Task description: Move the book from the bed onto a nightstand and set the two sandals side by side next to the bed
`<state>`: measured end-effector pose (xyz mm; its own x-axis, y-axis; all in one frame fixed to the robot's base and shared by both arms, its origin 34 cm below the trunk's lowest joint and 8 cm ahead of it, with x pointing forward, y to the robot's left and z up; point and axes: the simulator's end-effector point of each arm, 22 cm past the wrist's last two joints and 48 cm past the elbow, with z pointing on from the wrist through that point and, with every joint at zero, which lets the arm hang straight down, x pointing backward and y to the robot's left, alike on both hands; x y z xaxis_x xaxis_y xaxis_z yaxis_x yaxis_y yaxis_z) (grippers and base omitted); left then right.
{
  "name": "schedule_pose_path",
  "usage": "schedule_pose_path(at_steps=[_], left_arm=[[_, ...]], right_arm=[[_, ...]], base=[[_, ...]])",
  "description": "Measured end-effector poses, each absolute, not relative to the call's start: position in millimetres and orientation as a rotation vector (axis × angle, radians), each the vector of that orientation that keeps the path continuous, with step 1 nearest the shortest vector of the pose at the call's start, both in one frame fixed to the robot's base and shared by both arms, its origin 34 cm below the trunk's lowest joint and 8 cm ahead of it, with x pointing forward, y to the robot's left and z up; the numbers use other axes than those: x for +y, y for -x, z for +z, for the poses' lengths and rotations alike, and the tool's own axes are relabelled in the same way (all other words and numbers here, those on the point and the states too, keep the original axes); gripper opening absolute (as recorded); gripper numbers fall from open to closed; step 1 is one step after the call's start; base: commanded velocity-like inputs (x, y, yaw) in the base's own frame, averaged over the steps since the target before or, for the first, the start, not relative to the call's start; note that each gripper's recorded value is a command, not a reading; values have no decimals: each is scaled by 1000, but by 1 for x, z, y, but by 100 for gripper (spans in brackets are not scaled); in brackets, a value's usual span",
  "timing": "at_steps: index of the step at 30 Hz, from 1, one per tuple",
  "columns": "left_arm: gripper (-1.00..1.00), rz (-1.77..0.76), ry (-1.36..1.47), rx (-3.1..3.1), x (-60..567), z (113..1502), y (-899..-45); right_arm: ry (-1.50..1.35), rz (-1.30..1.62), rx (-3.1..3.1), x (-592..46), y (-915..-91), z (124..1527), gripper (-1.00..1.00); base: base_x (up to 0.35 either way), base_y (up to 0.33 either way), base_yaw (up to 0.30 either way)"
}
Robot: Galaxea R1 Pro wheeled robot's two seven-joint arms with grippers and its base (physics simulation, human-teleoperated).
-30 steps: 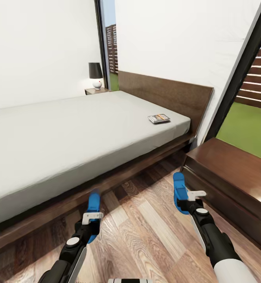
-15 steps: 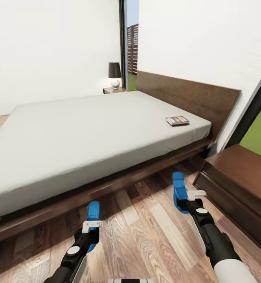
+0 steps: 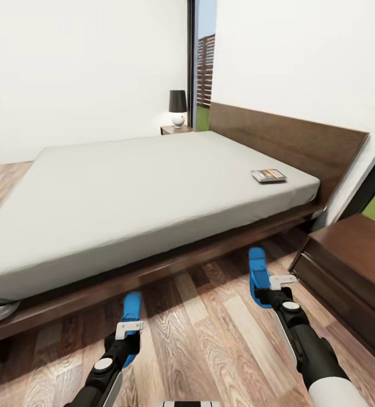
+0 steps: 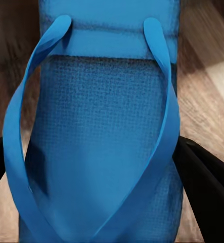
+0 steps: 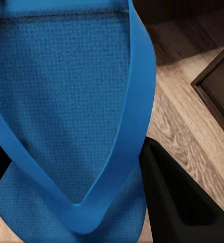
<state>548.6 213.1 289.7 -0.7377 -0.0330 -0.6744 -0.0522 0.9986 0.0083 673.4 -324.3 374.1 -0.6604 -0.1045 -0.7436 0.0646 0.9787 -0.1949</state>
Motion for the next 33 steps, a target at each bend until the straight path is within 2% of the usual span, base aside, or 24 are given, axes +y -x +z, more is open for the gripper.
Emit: schedule_pose_path(at_steps=[7, 22, 33], left_arm=[[-100, 41, 56, 2410, 215, 284, -544], [-100, 107, 112, 2410, 255, 271, -533], [-100, 117, 108, 2400, 260, 274, -535]], right_arm=[[30, -258, 2273, -324, -663, 374, -100], [123, -183, 2301, -314, -549, 278, -100], [223, -263, 2329, -393, -513, 256, -100]], base=[[0, 0, 251], [0, 0, 255], [0, 0, 255]])
